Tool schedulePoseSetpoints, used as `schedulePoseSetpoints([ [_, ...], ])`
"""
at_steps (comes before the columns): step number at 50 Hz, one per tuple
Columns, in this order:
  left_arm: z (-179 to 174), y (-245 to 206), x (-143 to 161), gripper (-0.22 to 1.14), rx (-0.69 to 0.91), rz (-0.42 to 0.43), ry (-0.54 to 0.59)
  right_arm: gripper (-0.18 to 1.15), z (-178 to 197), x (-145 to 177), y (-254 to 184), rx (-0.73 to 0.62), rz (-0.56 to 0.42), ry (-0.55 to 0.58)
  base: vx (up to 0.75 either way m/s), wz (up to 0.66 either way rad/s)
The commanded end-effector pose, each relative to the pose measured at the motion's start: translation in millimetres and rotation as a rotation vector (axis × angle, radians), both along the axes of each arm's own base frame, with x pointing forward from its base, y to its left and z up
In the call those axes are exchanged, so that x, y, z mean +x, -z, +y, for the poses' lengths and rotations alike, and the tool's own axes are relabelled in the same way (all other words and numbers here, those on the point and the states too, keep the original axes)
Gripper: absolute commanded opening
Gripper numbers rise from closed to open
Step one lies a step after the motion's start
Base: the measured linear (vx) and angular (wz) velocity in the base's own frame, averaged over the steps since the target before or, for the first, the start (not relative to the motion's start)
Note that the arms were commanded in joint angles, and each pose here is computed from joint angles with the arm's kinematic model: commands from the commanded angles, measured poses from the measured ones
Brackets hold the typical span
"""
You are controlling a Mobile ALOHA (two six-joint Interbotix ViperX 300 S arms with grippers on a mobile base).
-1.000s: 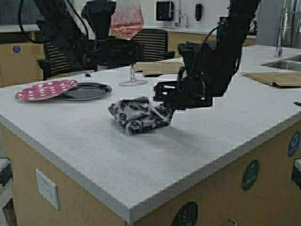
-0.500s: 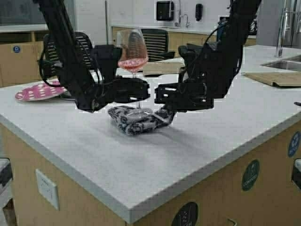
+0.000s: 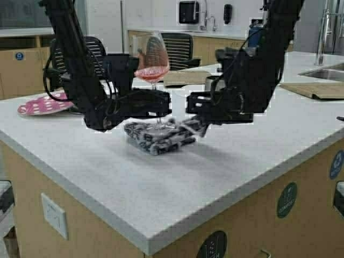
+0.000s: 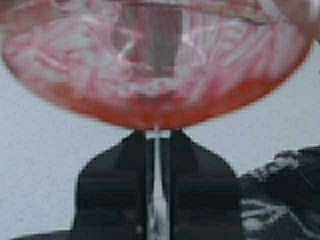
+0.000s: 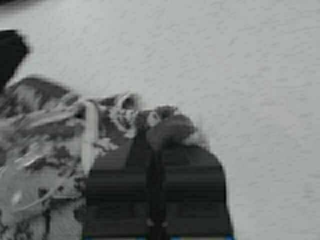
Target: Get the cloth and wipe up the spill under the wine glass
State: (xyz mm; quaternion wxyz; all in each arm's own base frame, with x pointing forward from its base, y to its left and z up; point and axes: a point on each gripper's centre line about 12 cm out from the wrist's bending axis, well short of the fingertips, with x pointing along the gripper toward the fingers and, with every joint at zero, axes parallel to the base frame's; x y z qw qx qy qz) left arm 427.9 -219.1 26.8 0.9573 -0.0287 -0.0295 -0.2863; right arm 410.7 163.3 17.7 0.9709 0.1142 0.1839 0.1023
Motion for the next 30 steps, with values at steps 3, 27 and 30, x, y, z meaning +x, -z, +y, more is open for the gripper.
schedulePoseSetpoints([
  [3, 0, -34, 9, 0.30, -0.029, -0.077, -0.010, 0.17, -64, 16, -47, 0.085, -0.144, 0.249, 0.00, 0.00],
  [27, -1, -4, 9, 0.30, -0.015, -0.039, -0.003, 0.17, -116, 11, -74, 0.106, -0.284, 0.429, 0.00, 0.00],
  [30, -3, -1, 9, 0.30, -0.012, -0.037, 0.006, 0.17, -116, 11, -73, 0.106, -0.281, 0.429, 0.00, 0.00],
])
